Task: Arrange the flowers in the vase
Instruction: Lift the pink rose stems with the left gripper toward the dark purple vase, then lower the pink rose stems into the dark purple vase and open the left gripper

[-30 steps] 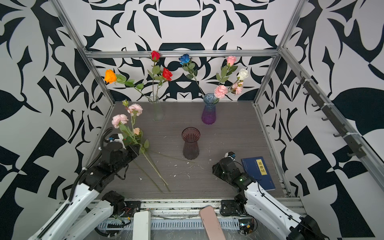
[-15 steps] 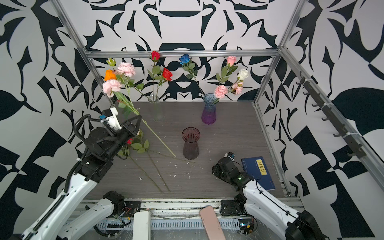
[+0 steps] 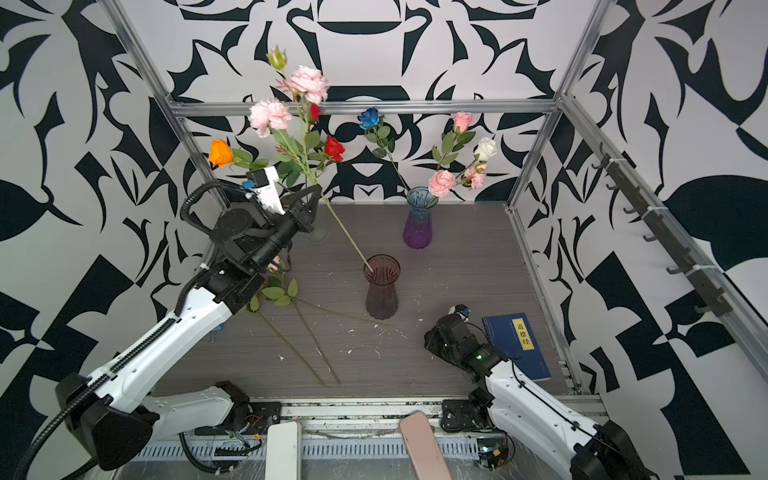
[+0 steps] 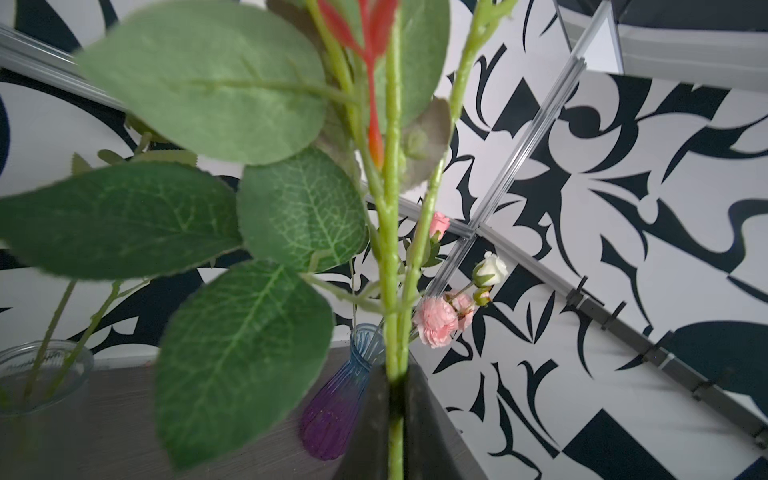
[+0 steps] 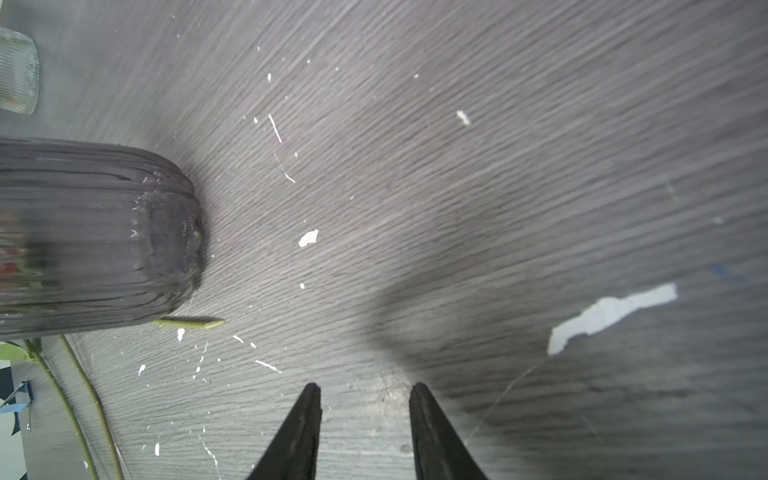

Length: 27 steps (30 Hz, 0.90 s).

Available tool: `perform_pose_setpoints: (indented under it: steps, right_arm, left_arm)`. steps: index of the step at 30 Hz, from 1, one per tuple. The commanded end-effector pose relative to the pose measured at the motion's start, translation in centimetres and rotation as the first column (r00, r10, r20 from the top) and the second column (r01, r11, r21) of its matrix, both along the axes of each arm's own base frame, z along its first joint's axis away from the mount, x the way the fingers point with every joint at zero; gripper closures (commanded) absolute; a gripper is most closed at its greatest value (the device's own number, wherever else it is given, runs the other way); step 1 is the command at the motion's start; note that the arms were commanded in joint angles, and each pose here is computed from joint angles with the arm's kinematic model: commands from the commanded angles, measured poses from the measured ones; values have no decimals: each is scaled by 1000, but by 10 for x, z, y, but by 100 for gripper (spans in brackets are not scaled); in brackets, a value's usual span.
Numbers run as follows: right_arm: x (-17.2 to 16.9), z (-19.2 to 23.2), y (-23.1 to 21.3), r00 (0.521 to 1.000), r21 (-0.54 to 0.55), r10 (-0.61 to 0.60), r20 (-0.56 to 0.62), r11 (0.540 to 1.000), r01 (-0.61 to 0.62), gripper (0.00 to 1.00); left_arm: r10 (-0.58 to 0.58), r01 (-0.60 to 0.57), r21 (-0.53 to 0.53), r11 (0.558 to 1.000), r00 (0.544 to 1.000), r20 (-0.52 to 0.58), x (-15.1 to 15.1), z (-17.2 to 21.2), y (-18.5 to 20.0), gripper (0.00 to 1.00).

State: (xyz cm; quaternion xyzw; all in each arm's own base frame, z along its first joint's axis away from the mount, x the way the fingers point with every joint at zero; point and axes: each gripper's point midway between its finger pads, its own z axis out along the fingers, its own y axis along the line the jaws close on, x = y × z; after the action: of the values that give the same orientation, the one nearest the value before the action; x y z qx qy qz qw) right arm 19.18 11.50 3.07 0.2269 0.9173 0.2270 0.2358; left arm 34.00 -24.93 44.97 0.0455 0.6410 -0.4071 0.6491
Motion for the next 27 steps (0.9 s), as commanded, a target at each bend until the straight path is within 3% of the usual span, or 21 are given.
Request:
perform_pose_setpoints:
  steps: [1, 6, 10, 12, 15, 17, 18, 23, 27]
  right_arm:
    - [9, 11, 2, 1000, 1, -2, 29, 1000, 2, 61]
    - [10, 9, 3, 1000, 0, 1, 21, 1000, -1, 61]
    - [10, 9, 3, 1000, 1, 1, 21, 1000, -1, 61]
    - [10, 9, 3, 1000, 1, -1, 20, 1000, 1, 60]
    - [10, 9, 3, 1000, 2, -1, 22, 1000, 1, 61]
    - [9, 9, 3, 1000, 2, 0, 21, 1000, 0, 61]
    - [9, 9, 3, 1000, 2, -1, 22, 1000, 1, 61]
    - [10, 10, 3, 1000, 7, -2, 28, 1000, 2, 61]
    - [10, 8, 5, 1000, 11, 4, 22, 1000, -4, 61]
  left_arm:
    - [19, -25, 48, 999, 992, 125, -10, 8, -19, 100]
    - [-12, -31, 193, 981, 976, 217, -27, -9, -66, 100]
    - [-37, -19, 244, 970, 974, 223, -36, -22, -85, 100]
    - [-54, -4, 260, 966, 975, 217, -40, -30, -91, 87]
    - [-73, 15, 274, 962, 977, 201, -45, -37, -92, 51]
    - [-69, 18, 288, 957, 983, 168, -47, -45, -86, 35]
    - [-64, 18, 305, 952, 988, 141, -49, -54, -81, 33]
    - [-2, 11, 326, 945, 1000, -28, -72, -116, -32, 30]
    - [123, -55, 325, 944, 973, -193, -89, -184, 22, 34]
